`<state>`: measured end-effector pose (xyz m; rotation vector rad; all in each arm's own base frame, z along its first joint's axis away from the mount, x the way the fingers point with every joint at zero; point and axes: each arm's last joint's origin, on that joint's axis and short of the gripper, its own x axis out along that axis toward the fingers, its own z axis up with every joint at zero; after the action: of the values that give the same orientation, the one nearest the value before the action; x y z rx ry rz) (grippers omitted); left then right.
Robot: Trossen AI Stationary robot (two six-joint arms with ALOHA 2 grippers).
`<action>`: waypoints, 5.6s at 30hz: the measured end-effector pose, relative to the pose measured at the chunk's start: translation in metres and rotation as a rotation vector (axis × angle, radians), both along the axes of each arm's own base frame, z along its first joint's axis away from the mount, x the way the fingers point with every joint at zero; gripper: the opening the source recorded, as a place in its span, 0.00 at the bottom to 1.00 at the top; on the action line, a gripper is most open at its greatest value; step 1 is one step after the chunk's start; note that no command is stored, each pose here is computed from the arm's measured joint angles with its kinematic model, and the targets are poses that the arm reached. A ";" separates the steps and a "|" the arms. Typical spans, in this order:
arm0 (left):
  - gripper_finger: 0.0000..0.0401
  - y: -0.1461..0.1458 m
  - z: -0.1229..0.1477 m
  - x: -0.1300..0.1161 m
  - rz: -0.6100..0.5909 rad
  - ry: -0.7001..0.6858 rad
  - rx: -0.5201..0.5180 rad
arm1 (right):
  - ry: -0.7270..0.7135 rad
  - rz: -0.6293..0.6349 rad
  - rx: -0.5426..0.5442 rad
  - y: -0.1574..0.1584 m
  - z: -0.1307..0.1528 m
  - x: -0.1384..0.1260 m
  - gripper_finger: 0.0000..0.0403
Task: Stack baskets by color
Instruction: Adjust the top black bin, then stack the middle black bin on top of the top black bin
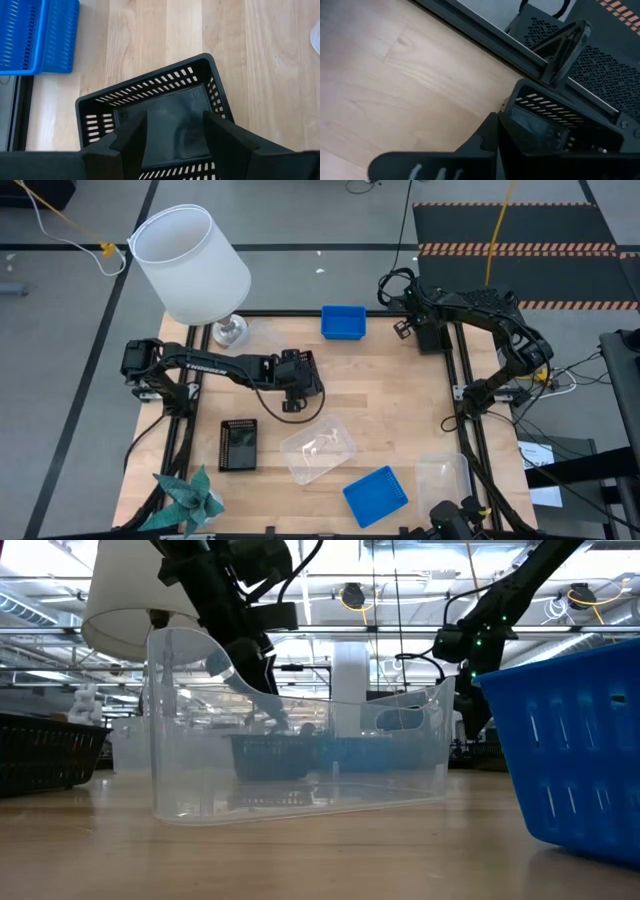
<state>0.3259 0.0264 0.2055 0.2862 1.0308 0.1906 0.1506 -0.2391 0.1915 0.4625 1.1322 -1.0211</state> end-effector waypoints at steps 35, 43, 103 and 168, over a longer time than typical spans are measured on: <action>0.49 -0.002 0.016 0.004 -0.035 0.026 0.031 | -0.143 0.107 -0.065 0.024 0.028 0.012 0.00; 0.49 -0.017 0.045 0.008 0.024 0.031 -0.016 | -0.302 0.378 -0.140 0.112 0.075 0.036 0.00; 0.02 -0.030 0.054 0.012 -0.097 0.058 -0.020 | -0.682 0.839 -0.259 0.223 0.111 0.048 0.12; 0.51 -0.115 0.108 0.016 -0.156 -0.300 0.396 | -0.096 1.167 -0.514 0.259 0.110 0.118 0.01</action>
<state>0.3419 -0.0886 0.3133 0.6746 0.6635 0.2874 0.2681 0.0202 0.3018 -0.5355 0.7898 -0.2069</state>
